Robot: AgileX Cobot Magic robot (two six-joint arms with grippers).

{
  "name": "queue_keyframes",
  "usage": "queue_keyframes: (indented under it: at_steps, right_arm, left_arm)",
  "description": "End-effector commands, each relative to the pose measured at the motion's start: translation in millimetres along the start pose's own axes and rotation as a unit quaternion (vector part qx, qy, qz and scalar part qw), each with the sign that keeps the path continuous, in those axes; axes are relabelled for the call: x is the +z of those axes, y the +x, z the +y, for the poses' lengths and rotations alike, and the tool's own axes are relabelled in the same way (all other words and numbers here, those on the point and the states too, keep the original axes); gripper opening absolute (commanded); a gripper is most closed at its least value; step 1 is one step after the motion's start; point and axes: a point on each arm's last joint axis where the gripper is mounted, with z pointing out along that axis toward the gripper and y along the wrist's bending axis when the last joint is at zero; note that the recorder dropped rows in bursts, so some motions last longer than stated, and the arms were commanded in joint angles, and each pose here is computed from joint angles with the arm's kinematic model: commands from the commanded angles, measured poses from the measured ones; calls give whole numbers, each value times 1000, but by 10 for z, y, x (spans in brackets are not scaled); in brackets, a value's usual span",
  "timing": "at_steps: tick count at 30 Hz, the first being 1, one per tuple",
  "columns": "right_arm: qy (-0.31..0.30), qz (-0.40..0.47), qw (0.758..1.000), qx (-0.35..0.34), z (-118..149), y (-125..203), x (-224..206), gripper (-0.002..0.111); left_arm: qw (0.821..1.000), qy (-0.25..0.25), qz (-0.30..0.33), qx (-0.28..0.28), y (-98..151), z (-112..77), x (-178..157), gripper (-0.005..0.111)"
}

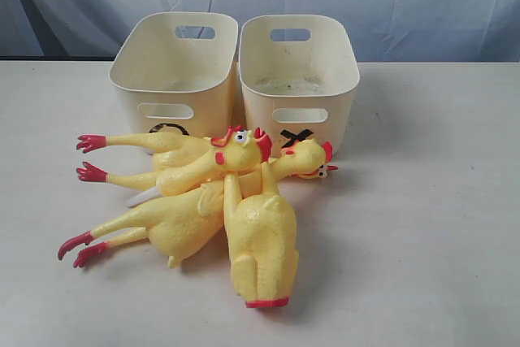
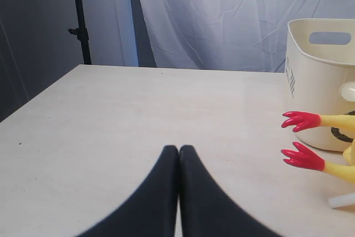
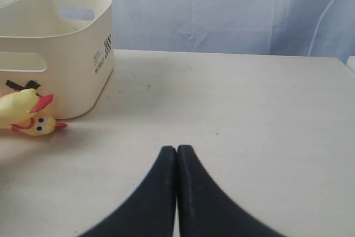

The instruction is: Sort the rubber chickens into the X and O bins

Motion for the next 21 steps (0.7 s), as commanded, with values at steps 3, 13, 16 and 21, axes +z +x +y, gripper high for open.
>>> queue_keyframes:
  at_steps: [3,13,16,21]
  right_arm:
    - [-1,-7,1000,-1,1,-8,-2,-1]
    - [-2,-73,997,19,-1,-128,-12,-1]
    - [-2,-73,997,19,-1,-127,-12,-1]
    - [-2,-74,997,19,-1,-129,-12,-1]
  left_arm:
    - [1000,-1,-2,3,6,2,-3,0]
    - [1000,-1,-2,3,6,2,-3,0]
    - [1000,-1,-2,3,6,2,-3,0]
    - [1000,-1,-2,3,6,2,-3,0]
